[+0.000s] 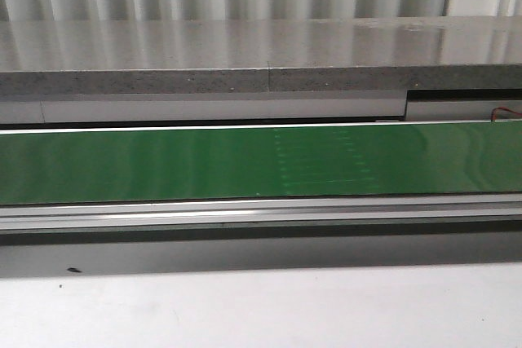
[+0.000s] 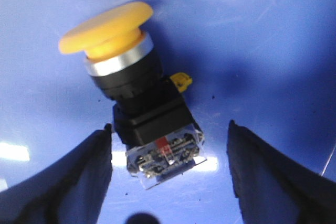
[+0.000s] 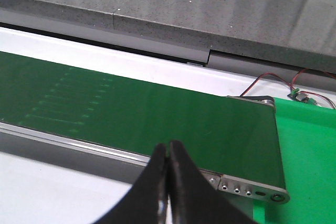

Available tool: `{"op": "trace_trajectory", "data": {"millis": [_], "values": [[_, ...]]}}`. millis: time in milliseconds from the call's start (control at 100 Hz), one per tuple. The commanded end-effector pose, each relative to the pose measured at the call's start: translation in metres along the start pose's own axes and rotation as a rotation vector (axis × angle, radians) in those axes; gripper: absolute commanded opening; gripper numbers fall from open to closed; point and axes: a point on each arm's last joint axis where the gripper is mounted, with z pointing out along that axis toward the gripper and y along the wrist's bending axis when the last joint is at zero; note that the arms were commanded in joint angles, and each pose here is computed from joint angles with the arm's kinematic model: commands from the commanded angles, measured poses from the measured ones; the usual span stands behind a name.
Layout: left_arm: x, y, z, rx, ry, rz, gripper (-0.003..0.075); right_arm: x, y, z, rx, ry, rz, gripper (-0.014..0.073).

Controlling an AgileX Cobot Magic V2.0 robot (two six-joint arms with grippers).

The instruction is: Move button from right to left

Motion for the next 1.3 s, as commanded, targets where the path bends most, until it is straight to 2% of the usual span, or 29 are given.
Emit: {"op": "trace_trajectory", "data": {"millis": [0,170,260,360,500,580,760,930,1130,1290], "values": [[0.005,0.002,-0.032,-0.018,-0.057,-0.020,0.0471,-0.014,-0.001,-0.003,0.011,-0.089,-0.011,-0.0069],[0.014,0.002,-0.066,-0.045,-0.153,-0.039,0.0466,-0.014,-0.001,-0.003,0.011,-0.089,-0.011,-0.0069],[0.021,0.002,-0.091,-0.073,-0.247,-0.064,0.0413,-0.014,-0.001,-0.003,0.011,-0.089,-0.011,-0.0069],[0.030,0.001,-0.118,-0.087,-0.359,-0.123,0.0296,-0.014,-0.001,-0.003,0.011,-0.089,-0.011,-0.0069],[0.046,-0.008,-0.154,-0.048,-0.501,-0.168,0.0063,-0.014,-0.001,-0.003,0.011,-0.089,-0.011,-0.0069],[0.056,-0.019,-0.174,-0.033,-0.585,-0.160,-0.0020,-0.014,-0.001,-0.003,0.011,-0.089,-0.011,-0.0069],[0.071,-0.056,-0.201,-0.012,-0.725,-0.085,-0.0021,-0.014,-0.001,-0.003,0.011,-0.089,-0.011,-0.0069],[0.085,-0.098,-0.217,0.077,-0.824,-0.002,-0.0021,-0.014,-0.001,-0.003,0.011,-0.089,-0.011,-0.0069],[0.101,-0.140,-0.217,0.126,-0.878,0.114,-0.0020,-0.014,-0.001,-0.003,0.011,-0.089,-0.011,-0.0069],[0.118,-0.160,-0.208,0.145,-0.924,0.170,-0.0020,-0.014,-0.001,-0.003,0.011,-0.089,-0.011,-0.0069]]}}
